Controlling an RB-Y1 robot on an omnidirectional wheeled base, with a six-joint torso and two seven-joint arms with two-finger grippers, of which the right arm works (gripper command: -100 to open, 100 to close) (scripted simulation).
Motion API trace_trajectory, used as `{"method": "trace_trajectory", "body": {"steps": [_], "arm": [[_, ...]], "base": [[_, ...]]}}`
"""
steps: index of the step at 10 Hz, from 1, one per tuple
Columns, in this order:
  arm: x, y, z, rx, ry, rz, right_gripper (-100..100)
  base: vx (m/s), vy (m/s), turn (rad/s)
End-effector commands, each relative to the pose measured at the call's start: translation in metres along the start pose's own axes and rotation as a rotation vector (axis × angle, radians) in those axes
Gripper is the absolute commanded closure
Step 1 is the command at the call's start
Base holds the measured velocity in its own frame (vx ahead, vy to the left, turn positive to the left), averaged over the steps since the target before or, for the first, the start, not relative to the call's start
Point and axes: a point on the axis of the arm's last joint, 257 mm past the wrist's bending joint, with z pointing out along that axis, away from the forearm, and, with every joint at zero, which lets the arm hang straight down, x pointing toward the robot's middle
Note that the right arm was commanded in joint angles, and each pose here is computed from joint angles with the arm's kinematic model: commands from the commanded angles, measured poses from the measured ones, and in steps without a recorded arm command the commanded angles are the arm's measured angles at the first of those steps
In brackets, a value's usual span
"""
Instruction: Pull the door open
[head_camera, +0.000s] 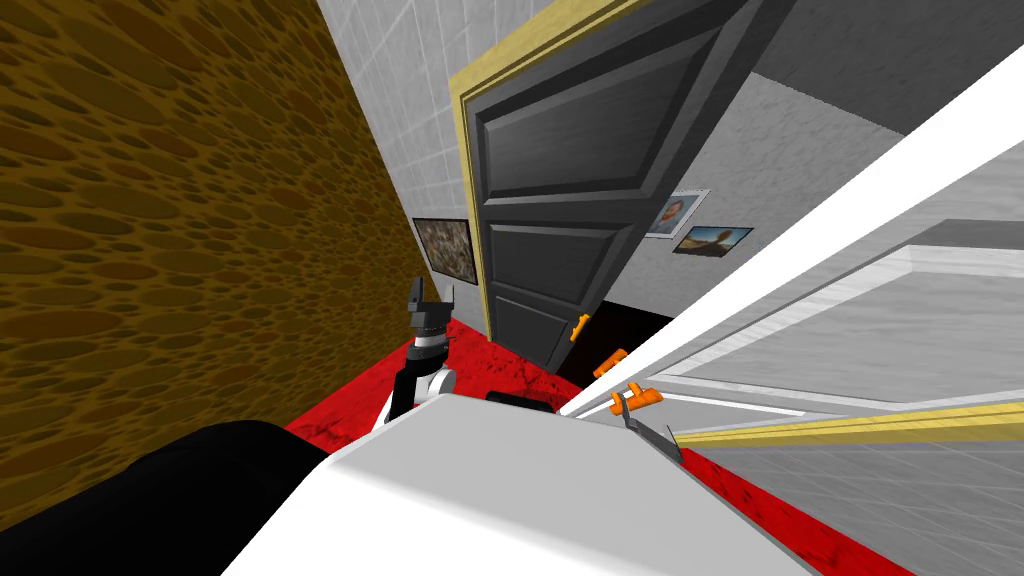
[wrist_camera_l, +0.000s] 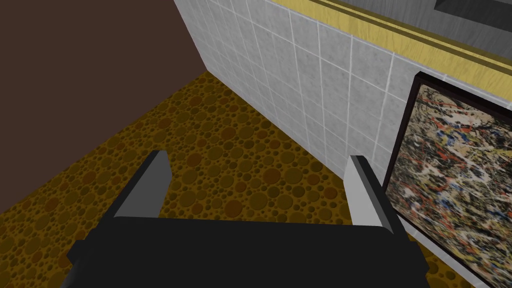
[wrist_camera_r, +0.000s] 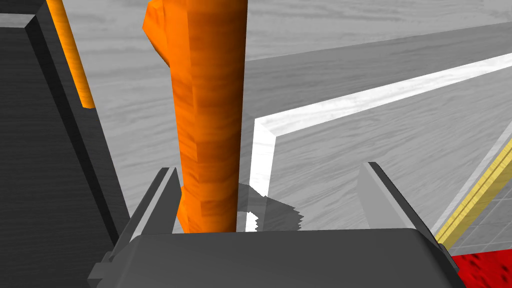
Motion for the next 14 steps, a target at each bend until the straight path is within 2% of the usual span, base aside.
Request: {"method": "trace_trajectory", "body": {"steps": [1,8,9,11,14], "arm": [[-0.007,0.025,-0.0012,-0.037,-0.021,-0.026,100],[-0.01,0.026,-0.0025,-0.039,-0.026,-0.028,100],[0.005,-0.006,0.0009,0.029,0.018,0.0,100],[0.008,-0.013,0.0024,0.054,0.032,0.001,100],[0.017,-0.029,0.0051,0.121,0.064,0.007,100]], "base": [[-0.02,0.008,-0.015],[0.001,0.002,-0.001],[-0.131,0.007,0.254],[-0.195,-0.052,0.202],[-0.19,-0.091,0.216]]}}
